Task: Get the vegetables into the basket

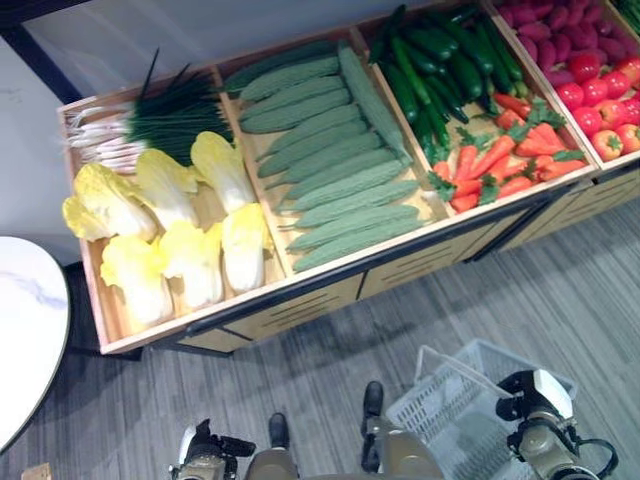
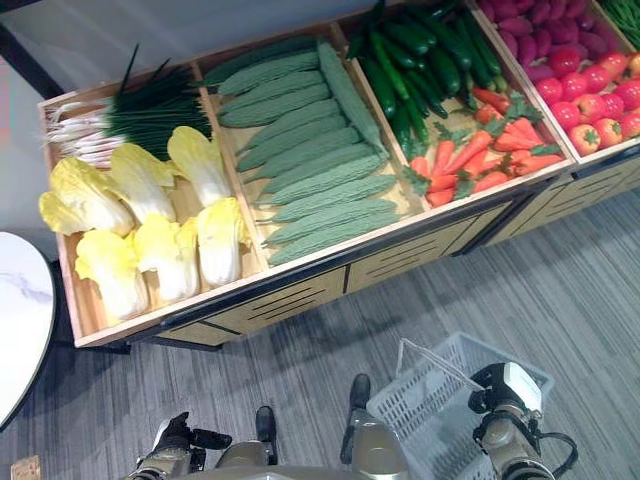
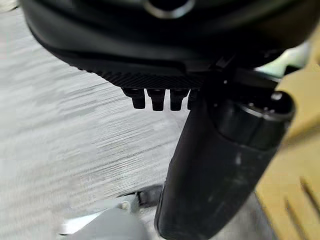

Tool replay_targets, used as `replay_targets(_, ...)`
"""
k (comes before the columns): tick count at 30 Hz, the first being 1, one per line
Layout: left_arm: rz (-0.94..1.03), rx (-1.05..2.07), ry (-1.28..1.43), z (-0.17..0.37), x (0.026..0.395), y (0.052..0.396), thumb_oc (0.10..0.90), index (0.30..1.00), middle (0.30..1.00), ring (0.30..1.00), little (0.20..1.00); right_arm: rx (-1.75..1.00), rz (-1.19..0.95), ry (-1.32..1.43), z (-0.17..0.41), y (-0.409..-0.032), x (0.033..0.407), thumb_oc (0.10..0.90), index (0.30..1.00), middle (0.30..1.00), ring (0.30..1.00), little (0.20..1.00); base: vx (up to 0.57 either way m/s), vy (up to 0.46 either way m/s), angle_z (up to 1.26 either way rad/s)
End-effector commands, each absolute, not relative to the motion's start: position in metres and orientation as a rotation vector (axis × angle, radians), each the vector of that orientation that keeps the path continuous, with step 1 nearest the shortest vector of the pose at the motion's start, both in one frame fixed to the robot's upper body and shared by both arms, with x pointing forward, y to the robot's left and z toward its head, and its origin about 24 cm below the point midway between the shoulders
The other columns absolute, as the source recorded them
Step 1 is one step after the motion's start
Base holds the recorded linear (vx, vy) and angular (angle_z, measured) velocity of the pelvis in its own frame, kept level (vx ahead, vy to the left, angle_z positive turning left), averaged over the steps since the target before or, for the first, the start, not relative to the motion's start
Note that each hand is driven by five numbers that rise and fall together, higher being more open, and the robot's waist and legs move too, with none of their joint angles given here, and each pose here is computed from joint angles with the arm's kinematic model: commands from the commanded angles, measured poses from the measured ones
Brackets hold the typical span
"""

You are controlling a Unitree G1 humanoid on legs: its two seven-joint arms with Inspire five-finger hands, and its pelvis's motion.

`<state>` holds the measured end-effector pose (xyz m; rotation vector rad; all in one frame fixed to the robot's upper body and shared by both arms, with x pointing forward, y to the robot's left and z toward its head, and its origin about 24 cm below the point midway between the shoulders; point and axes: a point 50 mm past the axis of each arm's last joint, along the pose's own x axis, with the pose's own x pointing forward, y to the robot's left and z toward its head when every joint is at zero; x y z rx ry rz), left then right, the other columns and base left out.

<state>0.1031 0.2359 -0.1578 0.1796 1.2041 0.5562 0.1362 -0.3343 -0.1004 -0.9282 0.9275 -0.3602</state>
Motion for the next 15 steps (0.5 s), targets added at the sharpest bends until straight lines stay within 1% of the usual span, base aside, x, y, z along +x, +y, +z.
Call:
replay_targets(1,1.008,0.056,1.18,-0.148,0.08,0.275,0.9,1.0,1.0,1.0,1.0,-0.971,-0.277,1.017,-0.118,-0.319,0.116,0.4,0.3,0.3,0.3,0.3,0.01,0.056,-0.03)
replay_targets(2,1.109,0.013,1.146,-0.145,0.08,0.282,0.9,1.0,1.0,1.0,1.0,-0.975,-0.274,1.026,-0.12,-0.317,0.115,0.4,0.3,0.3,0.3,0.3,0.01,0.037,-0.08)
replay_targets(3,1.15,-0.02,1.128,-0.143,0.082,0.285,0.9,1.0,1.0,1.0,1.0,-0.969,-0.275,1.029,-0.121,-0.315,0.114,0.4,0.3,0.3,0.3,0.3,0.02,0.025,-0.09)
replay_targets(4,1.312,-0.09,1.062,-0.135,0.082,0.301,0.9,1.0,1.0,1.0,1.0,-0.962,-0.277,1.058,-0.124,-0.315,0.109,0.4,0.3,0.3,0.3,0.3,0.01,0.016,-0.04)
replay_targets(6,1.338,-0.091,1.023,-0.131,0.087,0.307,0.9,1.0,1.0,1.0,1.0,-0.963,-0.269,1.063,-0.125,-0.313,0.108,0.4,0.3,0.3,0.3,0.3,0.0,0.0,0.0)
replay_targets(7,1.424,-0.106,0.948,-0.12,0.093,0.325,0.9,1.0,1.0,1.0,1.0,-0.967,-0.26,1.084,-0.126,-0.314,0.104,0.4,0.3,0.3,0.3,0.3,0.0,0.0,0.0)
replay_targets(8,1.425,-0.105,0.947,-0.119,0.093,0.325,0.9,1.0,1.0,1.0,1.0,-0.967,-0.259,1.083,-0.126,-0.314,0.104,0.4,0.3,0.3,0.3,0.3,0.0,0.0,0.0)
replay_targets(11,1.667,-0.211,0.858,-0.104,0.08,0.354,0.9,1.0,1.0,1.0,1.0,-0.987,-0.23,1.111,-0.126,-0.318,0.099,0.4,0.3,0.3,0.3,0.3,0.03,0.011,0.01)
replay_targets(13,1.694,-0.222,0.791,-0.094,0.084,0.368,0.9,1.0,1.0,1.0,1.0,-1.002,-0.218,1.108,-0.125,-0.321,0.098,0.4,0.3,0.3,0.3,0.3,0.02,0.011,0.0)
replay_targets(14,1.683,-0.19,0.66,-0.076,0.101,0.384,0.9,1.0,1.0,1.0,1.0,-1.017,-0.216,1.084,-0.123,-0.324,0.102,0.4,0.3,0.3,0.3,0.3,0.0,0.0,0.0)
replay_targets(15,1.649,-0.14,0.538,-0.059,0.12,0.392,0.9,1.0,1.0,1.0,1.0,-1.023,-0.215,1.066,-0.121,-0.324,0.104,0.4,0.3,0.3,0.3,0.3,0.01,-0.002,-0.05)
